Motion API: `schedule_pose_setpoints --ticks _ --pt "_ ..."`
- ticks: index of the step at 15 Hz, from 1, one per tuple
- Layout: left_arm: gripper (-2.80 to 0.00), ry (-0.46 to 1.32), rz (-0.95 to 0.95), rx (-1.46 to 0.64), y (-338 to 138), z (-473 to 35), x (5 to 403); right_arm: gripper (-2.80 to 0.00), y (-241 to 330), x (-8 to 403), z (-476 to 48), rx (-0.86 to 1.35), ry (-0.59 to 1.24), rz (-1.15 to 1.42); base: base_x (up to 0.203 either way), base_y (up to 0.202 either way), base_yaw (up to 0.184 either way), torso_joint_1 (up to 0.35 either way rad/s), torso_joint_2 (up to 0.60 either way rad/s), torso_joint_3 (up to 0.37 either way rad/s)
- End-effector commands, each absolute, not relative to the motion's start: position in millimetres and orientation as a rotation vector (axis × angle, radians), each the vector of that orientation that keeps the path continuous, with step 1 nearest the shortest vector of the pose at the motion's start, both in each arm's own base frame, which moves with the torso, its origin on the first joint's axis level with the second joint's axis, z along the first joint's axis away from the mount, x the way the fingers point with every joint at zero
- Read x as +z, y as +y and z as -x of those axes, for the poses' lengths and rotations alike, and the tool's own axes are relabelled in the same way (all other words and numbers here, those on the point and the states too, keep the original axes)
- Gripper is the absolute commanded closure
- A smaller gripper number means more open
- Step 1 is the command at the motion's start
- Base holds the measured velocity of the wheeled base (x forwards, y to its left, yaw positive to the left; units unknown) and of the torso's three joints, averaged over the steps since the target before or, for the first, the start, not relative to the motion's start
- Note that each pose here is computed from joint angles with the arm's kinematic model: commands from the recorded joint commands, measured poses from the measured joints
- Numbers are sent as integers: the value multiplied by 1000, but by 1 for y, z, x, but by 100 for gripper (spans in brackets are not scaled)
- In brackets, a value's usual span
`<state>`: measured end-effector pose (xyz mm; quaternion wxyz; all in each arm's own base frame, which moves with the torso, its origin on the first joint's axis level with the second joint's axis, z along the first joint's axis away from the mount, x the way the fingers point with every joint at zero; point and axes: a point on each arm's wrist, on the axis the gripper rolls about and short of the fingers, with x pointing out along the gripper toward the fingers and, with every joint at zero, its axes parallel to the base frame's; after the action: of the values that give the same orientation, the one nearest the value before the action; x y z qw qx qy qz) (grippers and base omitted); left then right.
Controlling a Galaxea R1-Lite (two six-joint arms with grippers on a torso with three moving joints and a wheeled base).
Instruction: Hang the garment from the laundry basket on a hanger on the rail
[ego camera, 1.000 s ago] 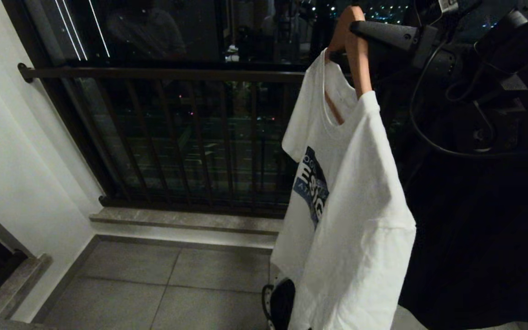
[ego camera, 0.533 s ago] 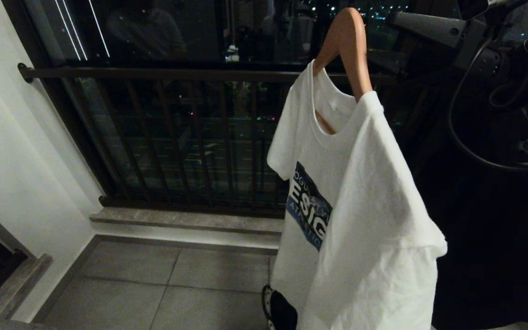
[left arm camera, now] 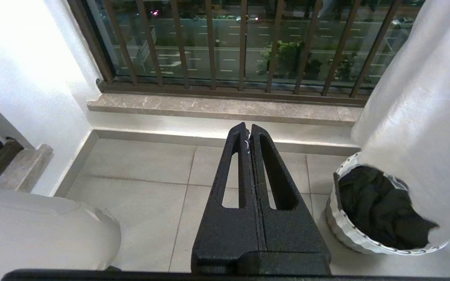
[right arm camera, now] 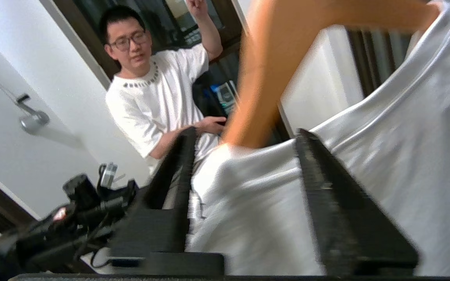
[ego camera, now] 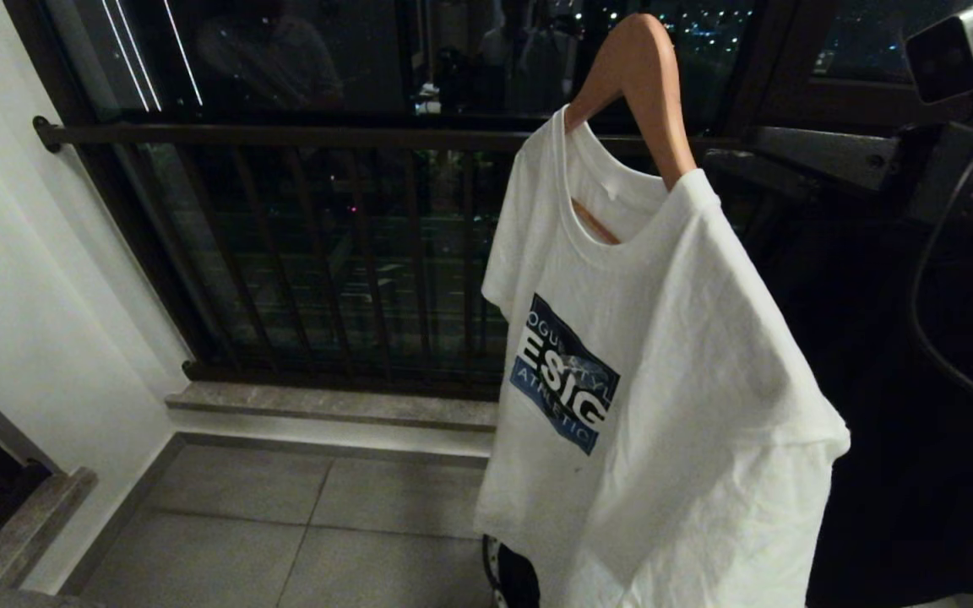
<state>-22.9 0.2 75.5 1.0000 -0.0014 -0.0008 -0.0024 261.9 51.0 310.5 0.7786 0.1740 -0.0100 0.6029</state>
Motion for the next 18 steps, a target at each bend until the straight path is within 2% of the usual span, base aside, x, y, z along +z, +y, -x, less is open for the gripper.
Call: schedule_pose_setpoints --ticks 1,7,11,14,17,18 --pt "0 -2 3 -5 0 23 76 0 44 323 -224 1309 -79 -335 0 0 0 0 0 0" --pt "0 -2 3 -5 0 23 76 0 21 345 -79 1234 -219 -225 0 0 0 0 0 0" --pt "0 -2 3 -5 0 23 76 0 27 321 17 947 -237 -149 0 0 0 0 0 0" --pt "0 -2 3 -5 0 23 76 0 44 290 45 818 -139 -219 0 0 0 0 0 0" --pt "0 -2 3 -5 0 23 76 0 37 274 57 899 -135 -249 0 0 0 0 0 0" --pt "0 -2 3 -5 0 23 76 0 32 261 53 846 -140 -236 0 0 0 0 0 0"
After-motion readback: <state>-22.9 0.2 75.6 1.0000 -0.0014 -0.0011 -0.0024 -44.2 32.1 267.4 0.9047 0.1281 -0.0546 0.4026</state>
